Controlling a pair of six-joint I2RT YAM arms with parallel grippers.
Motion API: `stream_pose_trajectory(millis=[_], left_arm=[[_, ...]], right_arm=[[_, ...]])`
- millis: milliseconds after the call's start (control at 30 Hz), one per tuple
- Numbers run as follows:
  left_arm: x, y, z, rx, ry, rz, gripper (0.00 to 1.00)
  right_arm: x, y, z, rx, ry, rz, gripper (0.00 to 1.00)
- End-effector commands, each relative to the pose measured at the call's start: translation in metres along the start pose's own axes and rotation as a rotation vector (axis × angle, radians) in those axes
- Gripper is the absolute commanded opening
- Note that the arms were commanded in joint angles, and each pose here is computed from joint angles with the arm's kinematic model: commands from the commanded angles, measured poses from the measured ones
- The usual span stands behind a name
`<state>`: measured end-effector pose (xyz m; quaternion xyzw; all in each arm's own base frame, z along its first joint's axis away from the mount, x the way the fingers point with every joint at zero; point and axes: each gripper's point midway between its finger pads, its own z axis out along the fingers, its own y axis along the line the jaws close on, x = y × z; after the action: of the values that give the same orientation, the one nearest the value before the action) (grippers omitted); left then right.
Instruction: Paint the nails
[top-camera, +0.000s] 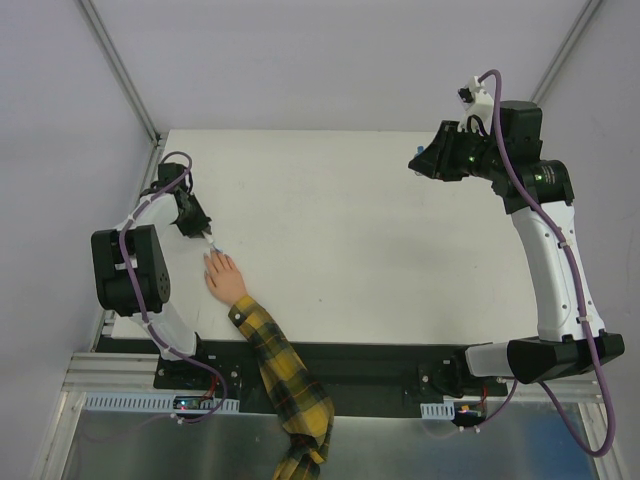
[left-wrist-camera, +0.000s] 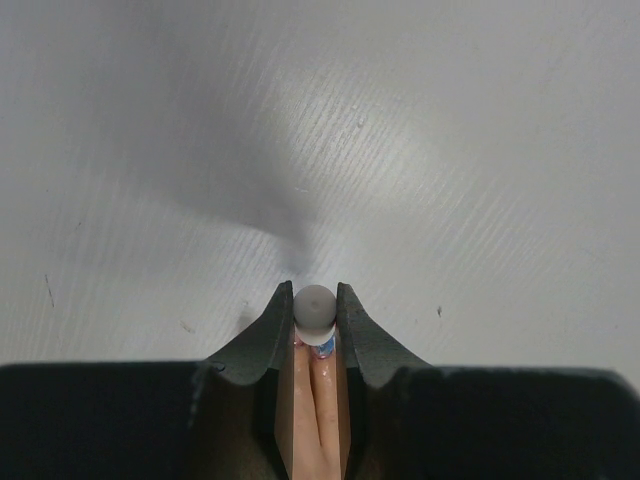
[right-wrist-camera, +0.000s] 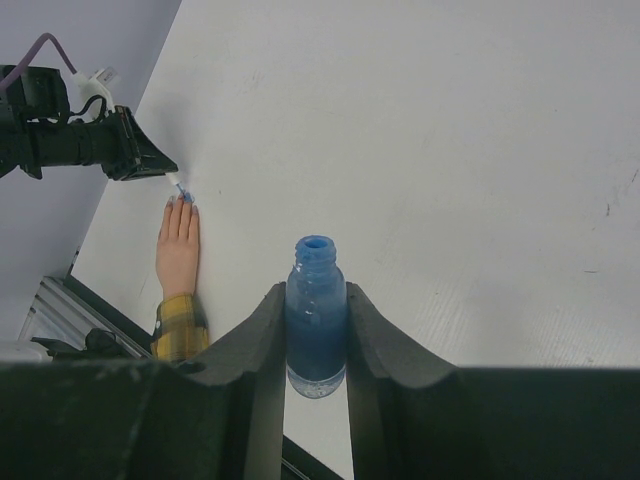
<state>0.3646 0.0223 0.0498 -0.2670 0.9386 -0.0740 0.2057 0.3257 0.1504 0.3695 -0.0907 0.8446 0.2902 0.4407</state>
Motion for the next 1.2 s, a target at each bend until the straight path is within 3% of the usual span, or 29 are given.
stream_pose_trajectory(millis=[0,1167], left_arm=[[-0.0119,0.0052,-0.0010,-0.027,-0.006,0.018,0.00],[-0.0171,0.0010,0.0028,0.000,-0.007,0.047,0.00]], right_arm=[[-0.0091,0.0056,-0.0021,-0.028,-0.032,-0.001,0.00],[-0.0083,0.0075,-0.0005,-0.039,-0.021,0.005,0.00]])
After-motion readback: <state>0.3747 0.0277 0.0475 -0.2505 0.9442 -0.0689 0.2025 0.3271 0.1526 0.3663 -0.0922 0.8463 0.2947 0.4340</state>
